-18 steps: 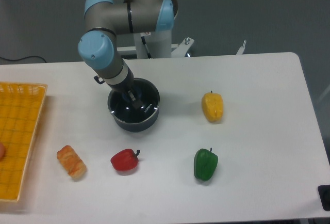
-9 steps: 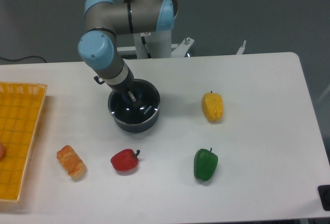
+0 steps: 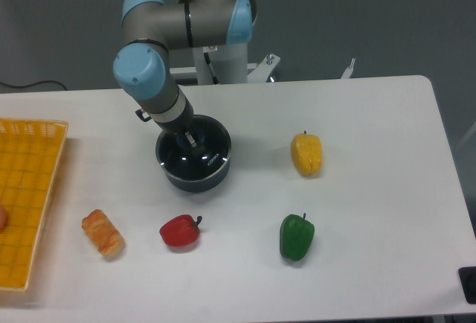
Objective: Open the lid
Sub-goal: 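Lift the glass lid off the saucepan and carry it sideways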
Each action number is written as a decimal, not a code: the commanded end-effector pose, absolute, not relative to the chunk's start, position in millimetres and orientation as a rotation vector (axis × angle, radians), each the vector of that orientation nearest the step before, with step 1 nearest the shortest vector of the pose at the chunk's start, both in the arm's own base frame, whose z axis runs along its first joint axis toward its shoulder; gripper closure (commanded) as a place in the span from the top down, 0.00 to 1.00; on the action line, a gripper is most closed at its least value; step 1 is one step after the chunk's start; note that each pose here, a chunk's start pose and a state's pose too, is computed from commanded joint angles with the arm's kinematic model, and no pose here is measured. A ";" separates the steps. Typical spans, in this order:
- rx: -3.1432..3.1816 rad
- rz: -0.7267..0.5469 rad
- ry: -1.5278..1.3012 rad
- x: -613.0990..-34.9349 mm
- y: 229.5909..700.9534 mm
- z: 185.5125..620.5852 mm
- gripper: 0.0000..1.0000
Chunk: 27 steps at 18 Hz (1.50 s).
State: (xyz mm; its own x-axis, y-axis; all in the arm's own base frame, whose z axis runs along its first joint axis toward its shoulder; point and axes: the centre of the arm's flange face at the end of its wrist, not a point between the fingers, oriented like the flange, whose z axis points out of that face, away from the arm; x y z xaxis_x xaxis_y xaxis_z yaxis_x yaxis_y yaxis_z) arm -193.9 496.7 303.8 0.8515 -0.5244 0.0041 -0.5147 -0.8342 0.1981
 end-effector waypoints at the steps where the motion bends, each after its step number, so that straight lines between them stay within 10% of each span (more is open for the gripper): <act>1: 2.835 -0.071 -0.802 -194.1 496.9 306.4 0.51; 27: 3.073 -0.133 -0.668 -369.5 462.5 408.4 0.44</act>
State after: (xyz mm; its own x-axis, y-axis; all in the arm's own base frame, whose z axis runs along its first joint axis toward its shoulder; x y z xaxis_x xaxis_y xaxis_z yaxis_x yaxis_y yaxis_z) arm -369.5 462.5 408.4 0.9063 -0.4143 -0.0836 -0.4148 -0.9098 0.0122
